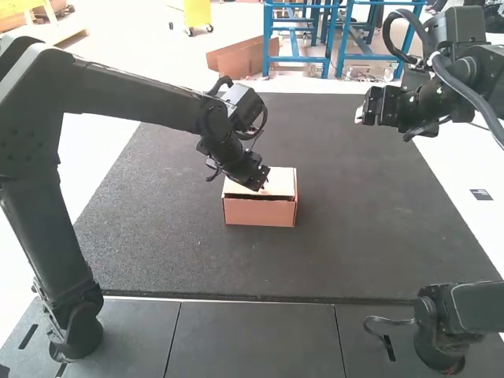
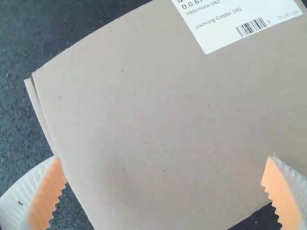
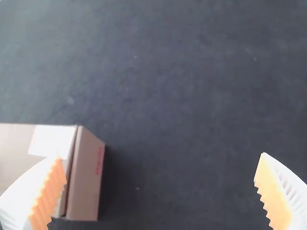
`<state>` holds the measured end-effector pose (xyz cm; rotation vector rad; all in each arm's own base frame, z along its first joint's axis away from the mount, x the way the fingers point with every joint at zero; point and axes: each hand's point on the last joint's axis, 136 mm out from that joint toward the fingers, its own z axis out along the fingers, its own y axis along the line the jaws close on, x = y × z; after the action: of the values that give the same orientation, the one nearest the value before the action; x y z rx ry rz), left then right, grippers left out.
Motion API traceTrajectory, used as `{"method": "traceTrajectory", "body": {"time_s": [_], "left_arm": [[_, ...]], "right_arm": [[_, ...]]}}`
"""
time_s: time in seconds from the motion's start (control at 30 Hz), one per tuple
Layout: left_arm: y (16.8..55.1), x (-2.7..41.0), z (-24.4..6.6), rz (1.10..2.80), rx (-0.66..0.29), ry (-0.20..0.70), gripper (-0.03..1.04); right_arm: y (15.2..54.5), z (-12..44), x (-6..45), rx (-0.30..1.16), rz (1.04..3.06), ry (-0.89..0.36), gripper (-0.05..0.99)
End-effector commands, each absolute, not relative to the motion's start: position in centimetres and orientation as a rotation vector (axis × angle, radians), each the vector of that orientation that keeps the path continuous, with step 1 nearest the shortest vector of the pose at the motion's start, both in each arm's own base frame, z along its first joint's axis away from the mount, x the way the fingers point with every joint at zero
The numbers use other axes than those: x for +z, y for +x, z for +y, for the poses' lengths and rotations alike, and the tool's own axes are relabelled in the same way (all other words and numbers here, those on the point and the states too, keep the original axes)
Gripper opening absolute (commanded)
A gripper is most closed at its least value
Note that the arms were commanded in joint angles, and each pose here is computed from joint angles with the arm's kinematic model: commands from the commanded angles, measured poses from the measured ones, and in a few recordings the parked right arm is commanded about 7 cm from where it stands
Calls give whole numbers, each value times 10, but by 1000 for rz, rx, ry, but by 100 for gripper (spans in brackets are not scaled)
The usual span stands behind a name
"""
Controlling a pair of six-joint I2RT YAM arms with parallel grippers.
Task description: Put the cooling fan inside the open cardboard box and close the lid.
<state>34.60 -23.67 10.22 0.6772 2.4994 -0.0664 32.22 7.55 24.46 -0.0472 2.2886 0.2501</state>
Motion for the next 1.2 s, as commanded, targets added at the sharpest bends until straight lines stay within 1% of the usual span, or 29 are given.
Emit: {"method": "traceTrajectory", "body": {"time_s": [0.0,0.07,0.4,0.5,0.53,0.77,0.87,0.9,0.97,1.07,1.17], "left_arm": [[340,114,-236,2461,-64,704,97],[338,112,-236,2461,-62,716,97],[335,106,-231,2479,-36,723,97],[336,101,-229,2461,-3,734,97],[336,99,-230,2455,-6,735,97],[335,88,-223,2452,29,727,97],[336,89,-222,2448,29,725,97],[338,94,-223,2442,25,718,97],[346,119,-223,2400,2,678,97],[364,172,-221,2298,-47,588,97],[379,228,-210,2193,-90,483,97]], "right_arm": [[327,77,248,264,2284,-33,90],[328,75,248,265,2287,-25,90],[328,72,246,262,2292,-15,90],[328,71,245,261,2293,-13,90],[328,72,245,260,2293,-14,90],[326,72,242,259,2301,-18,90],[326,72,243,257,2299,-23,90],[327,71,243,255,2297,-23,90],[327,71,245,256,2293,-23,90],[327,73,247,268,2285,-31,90],[331,74,259,268,2241,-46,90]]}}
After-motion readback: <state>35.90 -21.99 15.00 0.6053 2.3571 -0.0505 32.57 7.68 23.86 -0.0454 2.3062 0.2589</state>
